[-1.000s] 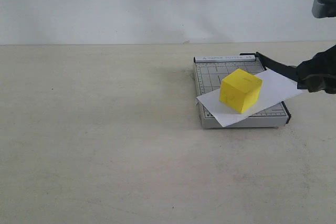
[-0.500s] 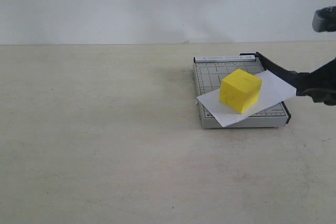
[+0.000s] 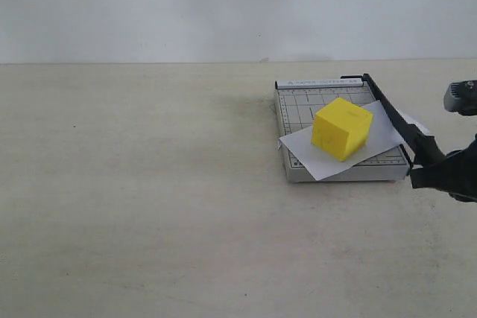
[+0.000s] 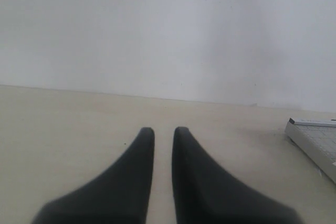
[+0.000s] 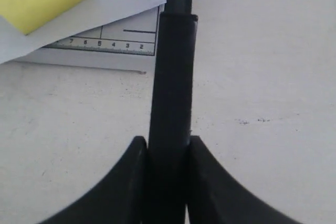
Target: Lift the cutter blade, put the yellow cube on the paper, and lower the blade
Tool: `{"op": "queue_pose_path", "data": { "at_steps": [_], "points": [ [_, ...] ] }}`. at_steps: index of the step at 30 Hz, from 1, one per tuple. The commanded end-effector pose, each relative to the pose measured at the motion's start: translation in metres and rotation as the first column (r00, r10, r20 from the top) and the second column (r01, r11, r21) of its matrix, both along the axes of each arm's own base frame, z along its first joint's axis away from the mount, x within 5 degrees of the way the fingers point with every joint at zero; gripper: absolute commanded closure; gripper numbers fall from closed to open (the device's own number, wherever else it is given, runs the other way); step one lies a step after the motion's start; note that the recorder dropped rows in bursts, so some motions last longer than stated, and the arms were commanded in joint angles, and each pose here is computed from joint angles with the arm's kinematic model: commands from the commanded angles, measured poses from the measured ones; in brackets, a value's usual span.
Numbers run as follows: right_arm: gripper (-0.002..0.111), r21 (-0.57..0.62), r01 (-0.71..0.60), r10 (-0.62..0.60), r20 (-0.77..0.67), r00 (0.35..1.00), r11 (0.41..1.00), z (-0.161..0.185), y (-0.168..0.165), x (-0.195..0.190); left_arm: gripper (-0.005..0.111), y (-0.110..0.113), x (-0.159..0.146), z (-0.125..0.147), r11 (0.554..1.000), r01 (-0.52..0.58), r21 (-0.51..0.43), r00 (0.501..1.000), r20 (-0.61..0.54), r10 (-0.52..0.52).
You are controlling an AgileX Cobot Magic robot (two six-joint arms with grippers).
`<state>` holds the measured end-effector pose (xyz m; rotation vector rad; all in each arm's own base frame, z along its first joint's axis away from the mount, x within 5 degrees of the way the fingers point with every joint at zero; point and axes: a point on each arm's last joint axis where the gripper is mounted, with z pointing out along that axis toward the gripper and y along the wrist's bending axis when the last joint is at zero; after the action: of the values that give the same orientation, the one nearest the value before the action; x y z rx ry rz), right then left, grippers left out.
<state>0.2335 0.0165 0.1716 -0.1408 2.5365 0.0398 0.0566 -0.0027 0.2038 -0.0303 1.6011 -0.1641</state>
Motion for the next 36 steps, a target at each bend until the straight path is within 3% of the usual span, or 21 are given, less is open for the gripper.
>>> {"op": "queue_pose_path", "data": {
  "at_steps": [1, 5, 9, 10, 15, 17, 23, 28, 30, 32, 36],
  "points": [
    [0.1, -0.035, -0.051, 0.044, -0.173, 0.984, 0.998, -0.026, -0.001, -0.017, 0.094, 0.0, 0.0, -0.001, 1.0, -0.002, -0.004, 1.0, 0.003, 0.002],
    [0.1, -0.037, -0.05, 0.039, -0.248, 0.968, 0.998, -0.049, -0.001, -0.012, 0.094, 0.0, 0.0, -0.001, 1.0, -0.002, -0.004, 1.0, 0.003, 0.002],
    [0.1, -0.037, -0.048, 0.04, -0.195, 0.98, 0.998, -0.038, -0.001, -0.009, 0.094, 0.0, 0.0, -0.001, 1.0, -0.002, -0.004, 1.0, 0.003, 0.002],
    [0.095, -0.036, -0.046, 0.039, -0.173, 0.984, 0.998, -0.032, -0.001, -0.009, 0.094, 0.0, 0.0, -0.001, 1.0, -0.002, -0.004, 1.0, 0.003, 0.002],
    [0.05, -0.035, -0.043, 0.039, -0.108, 0.993, 0.998, -0.019, -0.001, -0.009, 0.094, 0.0, 0.0, -0.001, 1.0, -0.002, -0.004, 1.0, 0.003, 0.002],
    [0.041, -0.031, -0.043, 0.039, -0.115, 0.993, 0.999, -0.015, -0.001, -0.007, 0.094, 0.0, 0.0, -0.001, 1.0, -0.002, -0.004, 1.0, 0.003, 0.002],
    [0.041, -0.032, -0.076, 0.073, -0.09, 0.993, 0.997, 0.017, 0.001, 0.008, 0.094, 0.0, 0.0, -0.001, 1.0, -0.002, -0.004, 1.0, 0.003, 0.002],
    [0.041, -0.018, -0.062, 0.063, 0.136, 0.989, 0.998, 0.073, 0.003, 0.014, 0.094, 0.0, 0.0, -0.001, 1.0, -0.002, -0.004, 1.0, 0.003, 0.002],
    [0.044, -0.008, -0.059, 0.059, 0.228, 0.972, 0.998, 0.094, 0.003, 0.011, 0.094, 0.0, 0.0, -0.001, 1.0, -0.002, -0.004, 1.0, 0.003, 0.002],
    [0.062, -0.009, -0.069, 0.069, 0.296, 0.953, 0.998, 0.111, 0.003, 0.002, 0.094, 0.0, 0.0, -0.001, 1.0, -0.002, -0.004, 1.0, 0.003, 0.002],
    [0.108, 0.004, -0.079, 0.07, 0.405, 0.912, 0.997, 0.13, 0.003, -0.025, 0.094, 0.0, 0.0, -0.001, 1.0, -0.002, -0.004, 1.0, 0.003, 0.002]
  ]
}}
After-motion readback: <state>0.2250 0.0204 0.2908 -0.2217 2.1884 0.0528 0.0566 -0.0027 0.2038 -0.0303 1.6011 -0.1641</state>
